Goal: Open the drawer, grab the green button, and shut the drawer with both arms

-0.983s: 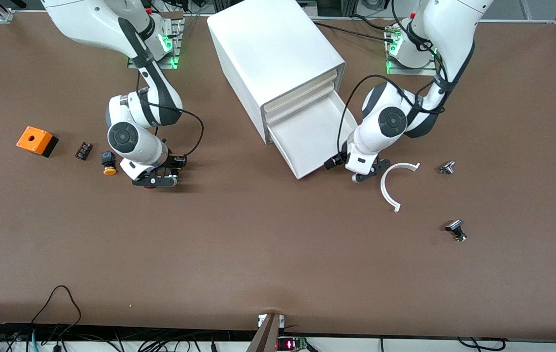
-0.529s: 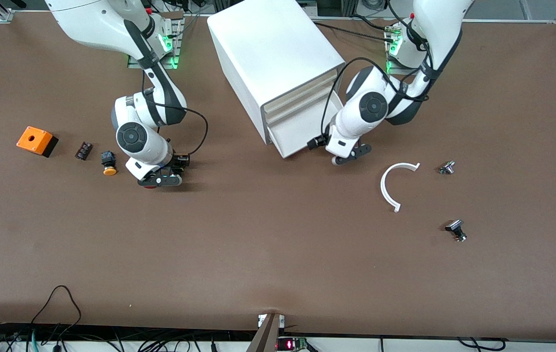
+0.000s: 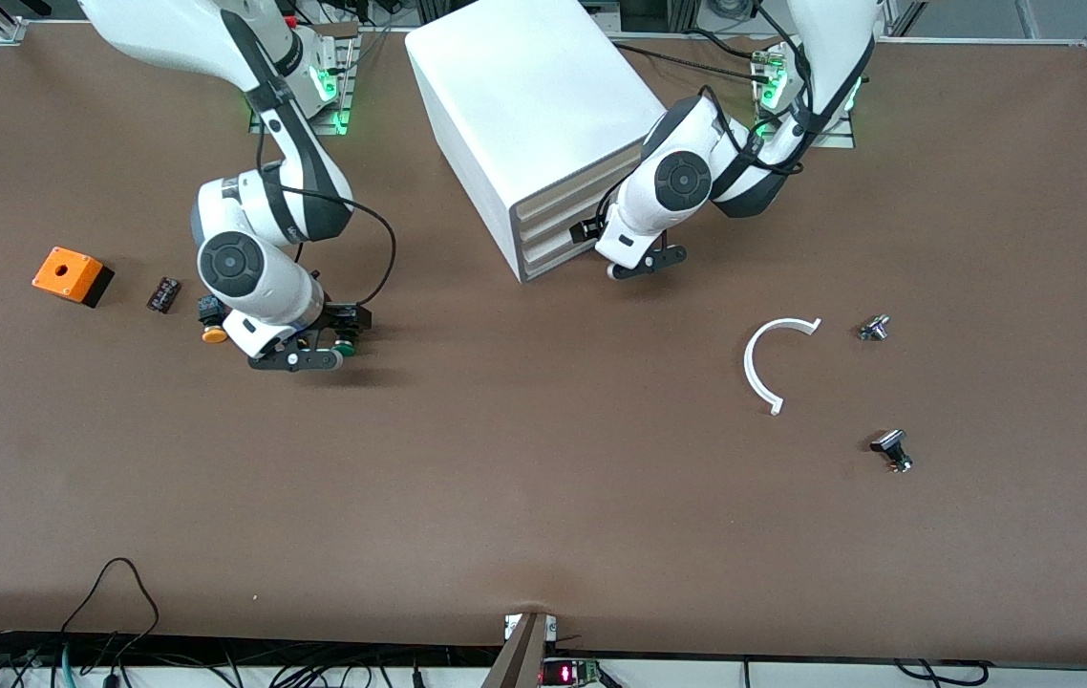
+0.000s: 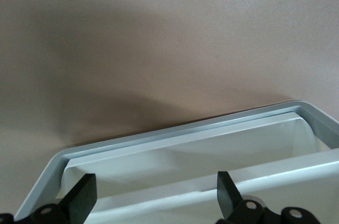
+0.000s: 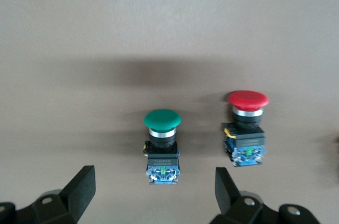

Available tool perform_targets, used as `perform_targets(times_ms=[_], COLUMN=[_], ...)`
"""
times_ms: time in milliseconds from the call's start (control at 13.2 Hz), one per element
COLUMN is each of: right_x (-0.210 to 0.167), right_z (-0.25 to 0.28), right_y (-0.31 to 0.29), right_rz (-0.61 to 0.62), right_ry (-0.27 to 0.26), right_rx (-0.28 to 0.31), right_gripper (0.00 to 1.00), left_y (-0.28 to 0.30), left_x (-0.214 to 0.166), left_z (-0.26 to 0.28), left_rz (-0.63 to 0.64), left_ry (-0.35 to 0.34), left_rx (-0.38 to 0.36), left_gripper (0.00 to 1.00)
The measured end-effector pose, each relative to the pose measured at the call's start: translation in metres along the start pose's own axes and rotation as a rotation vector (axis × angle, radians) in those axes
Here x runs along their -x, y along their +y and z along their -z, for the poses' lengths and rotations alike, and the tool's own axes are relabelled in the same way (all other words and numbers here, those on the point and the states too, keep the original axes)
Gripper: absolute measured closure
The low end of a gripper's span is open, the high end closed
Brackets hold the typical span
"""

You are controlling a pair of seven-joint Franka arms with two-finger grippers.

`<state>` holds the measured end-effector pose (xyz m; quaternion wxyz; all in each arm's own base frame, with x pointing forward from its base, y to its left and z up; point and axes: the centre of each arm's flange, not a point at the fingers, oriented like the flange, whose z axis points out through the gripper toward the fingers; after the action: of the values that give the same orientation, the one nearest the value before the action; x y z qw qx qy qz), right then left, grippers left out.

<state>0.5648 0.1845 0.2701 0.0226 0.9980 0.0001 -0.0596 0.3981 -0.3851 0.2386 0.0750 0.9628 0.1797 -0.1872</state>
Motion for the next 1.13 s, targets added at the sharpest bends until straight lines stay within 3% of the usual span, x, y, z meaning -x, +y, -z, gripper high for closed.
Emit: perform_targets(times_ms=[378, 529, 756, 983, 1134], right_x=[-0.032, -0.042, -0.049, -0.054, -0.057], right_z=[0.086, 0.119, 0.154, 0.195, 0.217], right_y=[0.029, 0.051, 0.071, 0.086, 0.11], right_rz=[-0.082, -0.118, -0.143, -0.166, -0.192], right_ry=[-0.007, -0.013, -0.014, 0.012, 0.044], right_rx=[-0.007, -0.01, 0.002, -0.005, -0.015], right_gripper=[0.0, 0.0, 0.0, 0.0, 0.0], left_y=[-0.005, -0.028, -0.078, -0.101, -0.114], left_x=[-0.016, -0.062, -0.126, -0.132, -0.124], left_z=[0.019, 0.065, 0.157, 0.23, 0.265], left_rz=[0.006, 0.034, 0.083, 0.11, 0.064], left_ry=[0.032, 0.1, 0.257, 0.379, 0.435], left_rx=[0.033, 0.1, 0.223, 0.289, 0.285], left_gripper=[0.0, 0.0, 0.0, 0.0, 0.0])
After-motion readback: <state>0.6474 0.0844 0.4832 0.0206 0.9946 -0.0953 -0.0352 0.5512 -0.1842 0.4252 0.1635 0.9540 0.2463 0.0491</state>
